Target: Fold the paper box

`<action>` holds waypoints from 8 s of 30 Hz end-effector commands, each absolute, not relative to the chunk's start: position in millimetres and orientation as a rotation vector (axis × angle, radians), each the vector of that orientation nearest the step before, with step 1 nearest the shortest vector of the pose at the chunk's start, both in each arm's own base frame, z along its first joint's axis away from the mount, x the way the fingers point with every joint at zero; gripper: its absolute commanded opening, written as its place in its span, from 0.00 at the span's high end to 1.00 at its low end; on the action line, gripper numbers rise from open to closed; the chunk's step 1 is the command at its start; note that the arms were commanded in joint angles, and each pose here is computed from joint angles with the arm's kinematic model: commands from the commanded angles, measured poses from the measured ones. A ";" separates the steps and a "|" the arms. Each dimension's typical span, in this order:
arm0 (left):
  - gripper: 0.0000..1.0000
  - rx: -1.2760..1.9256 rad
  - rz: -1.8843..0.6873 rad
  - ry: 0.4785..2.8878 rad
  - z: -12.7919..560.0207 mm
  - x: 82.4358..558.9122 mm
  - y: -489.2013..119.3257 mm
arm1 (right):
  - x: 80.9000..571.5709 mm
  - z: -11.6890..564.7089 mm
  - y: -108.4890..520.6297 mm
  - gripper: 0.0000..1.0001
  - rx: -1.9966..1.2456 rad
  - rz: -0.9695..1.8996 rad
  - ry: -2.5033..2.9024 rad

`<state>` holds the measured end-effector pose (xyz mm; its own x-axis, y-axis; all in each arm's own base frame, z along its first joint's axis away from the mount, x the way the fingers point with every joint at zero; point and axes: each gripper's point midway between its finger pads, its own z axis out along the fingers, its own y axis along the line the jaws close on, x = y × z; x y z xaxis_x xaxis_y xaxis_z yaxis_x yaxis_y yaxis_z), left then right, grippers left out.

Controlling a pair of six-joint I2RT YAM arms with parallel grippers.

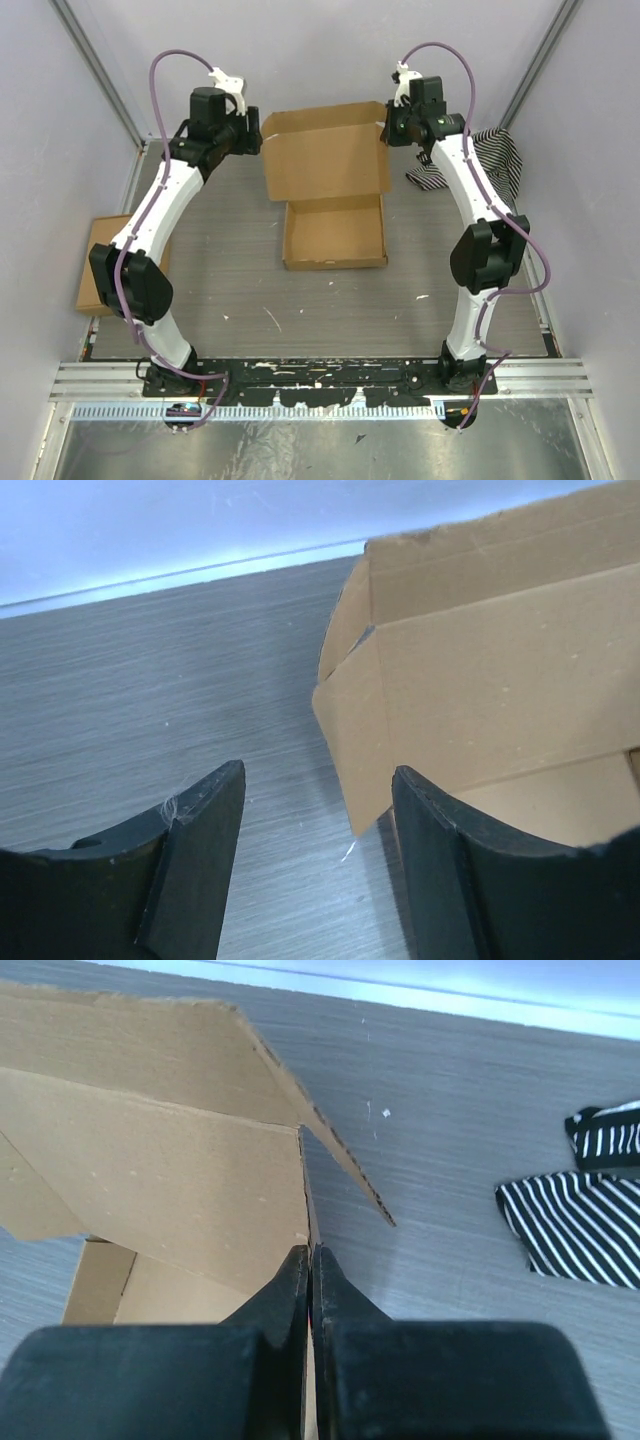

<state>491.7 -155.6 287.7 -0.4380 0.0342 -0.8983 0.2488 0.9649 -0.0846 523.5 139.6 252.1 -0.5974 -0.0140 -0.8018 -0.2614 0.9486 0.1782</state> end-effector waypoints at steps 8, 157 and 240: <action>0.35 0.248 -0.353 2.202 245.0 487.2 -171.7 | 523.2 273.5 155.4 0.98 -0.304 0.352 2.017; 0.55 0.065 -0.512 2.143 240.5 322.0 -154.2 | 304.3 206.5 140.5 0.63 0.048 0.318 2.270; 0.54 0.053 -0.533 2.468 211.2 381.8 -191.9 | 440.4 211.9 209.8 0.64 0.122 0.526 2.341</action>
